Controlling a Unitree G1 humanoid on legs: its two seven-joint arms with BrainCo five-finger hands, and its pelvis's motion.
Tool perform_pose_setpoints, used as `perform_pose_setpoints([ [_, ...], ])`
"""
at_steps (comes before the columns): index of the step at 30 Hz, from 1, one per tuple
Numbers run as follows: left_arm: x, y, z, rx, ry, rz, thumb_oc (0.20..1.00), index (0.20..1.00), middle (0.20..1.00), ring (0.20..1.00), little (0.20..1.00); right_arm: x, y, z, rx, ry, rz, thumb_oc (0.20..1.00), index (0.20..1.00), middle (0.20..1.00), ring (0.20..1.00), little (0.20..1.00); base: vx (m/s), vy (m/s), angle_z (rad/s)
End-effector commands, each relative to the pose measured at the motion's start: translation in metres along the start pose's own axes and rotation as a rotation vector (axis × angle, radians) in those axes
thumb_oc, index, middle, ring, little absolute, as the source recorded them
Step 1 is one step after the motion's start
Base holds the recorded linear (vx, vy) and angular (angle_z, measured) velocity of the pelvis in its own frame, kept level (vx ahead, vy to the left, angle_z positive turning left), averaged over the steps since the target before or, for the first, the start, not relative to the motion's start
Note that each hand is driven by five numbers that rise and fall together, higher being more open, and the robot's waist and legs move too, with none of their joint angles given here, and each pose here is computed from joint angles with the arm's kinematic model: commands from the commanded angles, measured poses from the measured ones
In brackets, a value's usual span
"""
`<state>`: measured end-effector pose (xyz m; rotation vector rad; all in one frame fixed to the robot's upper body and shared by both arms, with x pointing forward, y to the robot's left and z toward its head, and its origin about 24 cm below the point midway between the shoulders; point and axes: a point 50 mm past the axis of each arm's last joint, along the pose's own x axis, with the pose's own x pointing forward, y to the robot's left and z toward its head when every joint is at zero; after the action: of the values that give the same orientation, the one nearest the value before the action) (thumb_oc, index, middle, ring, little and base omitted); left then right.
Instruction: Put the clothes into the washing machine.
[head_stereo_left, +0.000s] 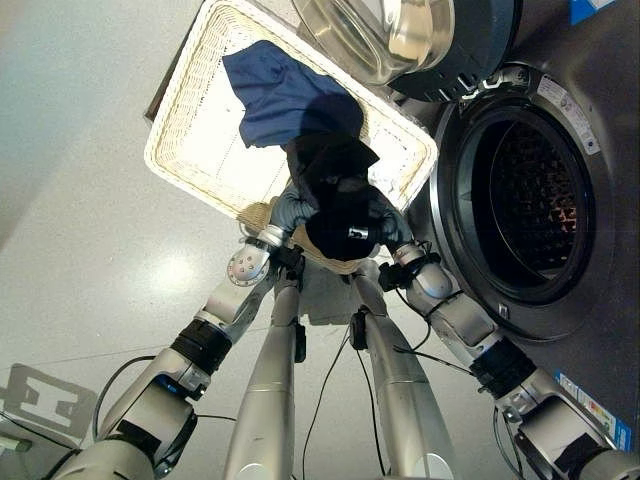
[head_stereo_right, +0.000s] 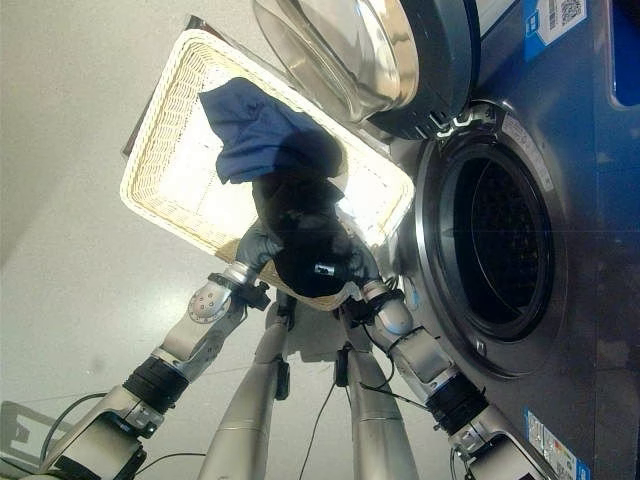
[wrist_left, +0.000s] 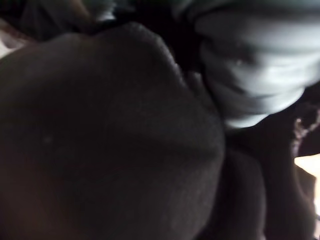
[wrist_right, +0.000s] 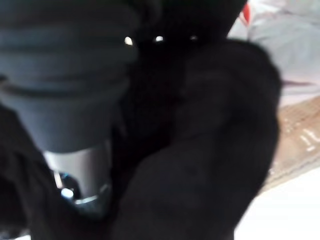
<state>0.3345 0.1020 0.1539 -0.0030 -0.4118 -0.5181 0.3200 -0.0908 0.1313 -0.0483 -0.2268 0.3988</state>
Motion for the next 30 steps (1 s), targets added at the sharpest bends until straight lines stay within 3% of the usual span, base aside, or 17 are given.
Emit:
perform_pose_setpoints([
  [1, 0.008, -0.031, 0.024, 0.006, -0.132, -0.140, 0.200, 0.200, 0.200, 0.200, 0.200, -0.006, 0.022, 0.009, 0.051, -0.038, 0.153, 1.000, 1.000, 1.000, 1.000, 1.000, 0.00, 0.000, 0.00],
  [10, 0.009, -0.023, 0.017, 0.091, -0.075, -0.079, 0.200, 0.200, 0.200, 0.200, 0.200, -0.009, 0.037, 0.008, 0.129, 0.033, 0.325, 1.000, 1.000, 1.000, 1.000, 1.000, 0.00, -0.014, 0.00],
  [11, 0.009, -0.023, 0.016, 0.099, -0.066, -0.090, 0.200, 0.200, 0.200, 0.200, 0.200, -0.009, 0.039, 0.009, 0.142, 0.031, 0.344, 0.846, 0.846, 0.846, 0.846, 0.846, 0.00, 0.000, 0.00],
  [12, 0.009, -0.023, 0.016, 0.099, -0.065, -0.093, 0.200, 0.200, 0.200, 0.200, 0.200, -0.009, 0.040, 0.010, 0.144, 0.030, 0.346, 0.765, 0.765, 0.765, 0.765, 0.765, 0.00, 0.000, 0.00],
  [14, 0.010, -0.026, 0.015, 0.095, -0.058, -0.128, 0.200, 0.200, 0.200, 0.200, 0.200, -0.008, 0.041, 0.012, 0.161, 0.023, 0.348, 0.260, 0.260, 0.260, 0.260, 0.260, 0.00, 0.000, 0.00],
  [15, 0.010, -0.029, 0.014, 0.080, -0.056, -0.159, 0.200, 0.200, 0.200, 0.200, 0.200, -0.008, 0.042, 0.012, 0.186, 0.027, 0.348, 0.200, 0.200, 0.200, 0.200, 0.200, 0.00, 0.000, 0.00],
  [23, 0.007, -0.047, 0.013, 0.022, -0.054, -0.308, 0.216, 0.216, 0.216, 0.216, 0.216, -0.011, 0.045, 0.003, 0.306, 0.068, 0.328, 0.200, 0.200, 0.200, 0.200, 0.200, 0.00, 0.000, 0.00],
  [24, 0.007, -0.047, 0.013, 0.024, -0.054, -0.314, 0.241, 0.241, 0.241, 0.241, 0.241, -0.011, 0.045, 0.003, 0.309, 0.068, 0.326, 0.200, 0.200, 0.200, 0.200, 0.200, 0.00, 0.000, 0.00],
  [25, 0.007, -0.050, 0.013, 0.018, -0.055, -0.332, 0.363, 0.363, 0.363, 0.363, 0.363, -0.011, 0.046, 0.002, 0.325, 0.075, 0.317, 0.200, 0.200, 0.200, 0.200, 0.200, 0.00, 0.000, 0.00],
  [26, 0.007, -0.051, 0.013, 0.015, -0.055, -0.336, 0.404, 0.404, 0.404, 0.404, 0.404, -0.011, 0.046, 0.001, 0.332, 0.077, 0.314, 0.200, 0.200, 0.200, 0.200, 0.200, 0.00, 0.000, 0.00],
  [30, 0.006, -0.055, 0.014, -0.042, -0.065, -0.346, 0.495, 0.495, 0.495, 0.495, 0.495, -0.012, 0.045, -0.002, 0.385, 0.073, 0.300, 0.200, 0.200, 0.200, 0.200, 0.200, 0.00, 0.000, 0.00],
])
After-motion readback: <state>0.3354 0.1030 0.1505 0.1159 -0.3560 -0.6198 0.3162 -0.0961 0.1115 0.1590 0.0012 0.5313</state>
